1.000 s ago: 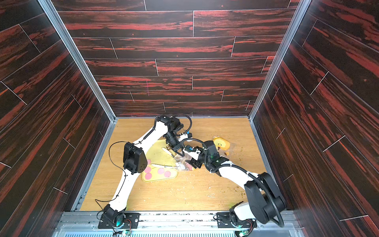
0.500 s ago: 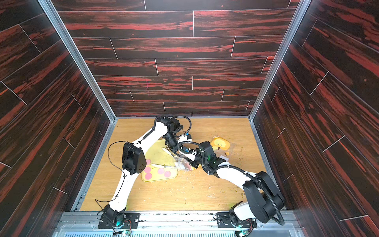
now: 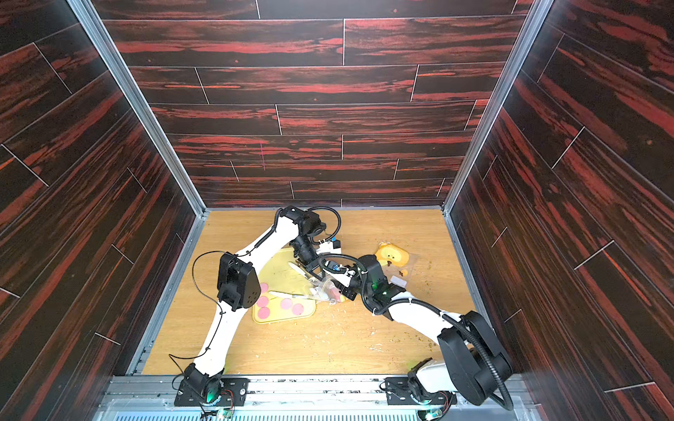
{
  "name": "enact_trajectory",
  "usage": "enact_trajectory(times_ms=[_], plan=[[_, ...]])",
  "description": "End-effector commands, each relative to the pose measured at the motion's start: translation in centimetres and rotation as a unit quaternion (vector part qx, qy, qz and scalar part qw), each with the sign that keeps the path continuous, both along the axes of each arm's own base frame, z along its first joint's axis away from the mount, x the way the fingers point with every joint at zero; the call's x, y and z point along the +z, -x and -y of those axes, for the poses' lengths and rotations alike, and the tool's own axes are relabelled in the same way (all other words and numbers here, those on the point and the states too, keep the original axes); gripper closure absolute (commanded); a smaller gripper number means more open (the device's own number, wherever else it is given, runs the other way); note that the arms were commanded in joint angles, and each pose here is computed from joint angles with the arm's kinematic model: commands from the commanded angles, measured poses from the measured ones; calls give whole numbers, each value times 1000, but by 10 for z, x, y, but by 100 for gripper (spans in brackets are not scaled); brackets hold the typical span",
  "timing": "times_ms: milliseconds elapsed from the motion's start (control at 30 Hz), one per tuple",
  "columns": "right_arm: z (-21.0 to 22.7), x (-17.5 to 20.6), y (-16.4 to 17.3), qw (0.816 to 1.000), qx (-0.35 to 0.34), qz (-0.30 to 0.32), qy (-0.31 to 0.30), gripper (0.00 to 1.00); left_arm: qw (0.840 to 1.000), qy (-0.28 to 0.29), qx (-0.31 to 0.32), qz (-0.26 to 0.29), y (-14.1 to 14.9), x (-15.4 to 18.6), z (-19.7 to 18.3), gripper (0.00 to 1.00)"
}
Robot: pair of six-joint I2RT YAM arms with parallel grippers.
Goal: Put the cookies into a resealable bag to prevent moisture
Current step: Close the ziploc bag at the center of the board.
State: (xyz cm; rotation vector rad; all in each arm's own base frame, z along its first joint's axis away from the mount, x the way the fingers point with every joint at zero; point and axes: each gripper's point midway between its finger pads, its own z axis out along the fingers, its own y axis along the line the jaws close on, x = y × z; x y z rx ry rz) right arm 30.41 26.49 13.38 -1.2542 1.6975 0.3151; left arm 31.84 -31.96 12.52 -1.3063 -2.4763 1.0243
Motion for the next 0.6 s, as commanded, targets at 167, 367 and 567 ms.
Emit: enact_trajectory(times_ms=[167,367,567], plan=[[-6,7,3,999,5,-17,-27,64,1000,17,-10,16,13,36,-7,100],[-3,9,4,999,-1,-20,-33,71,1000,10,-11,20,15,36,-10,100],[-10,18,8,998,17,-26,-53,85,1000,11,-10,17,16,37,-10,100]])
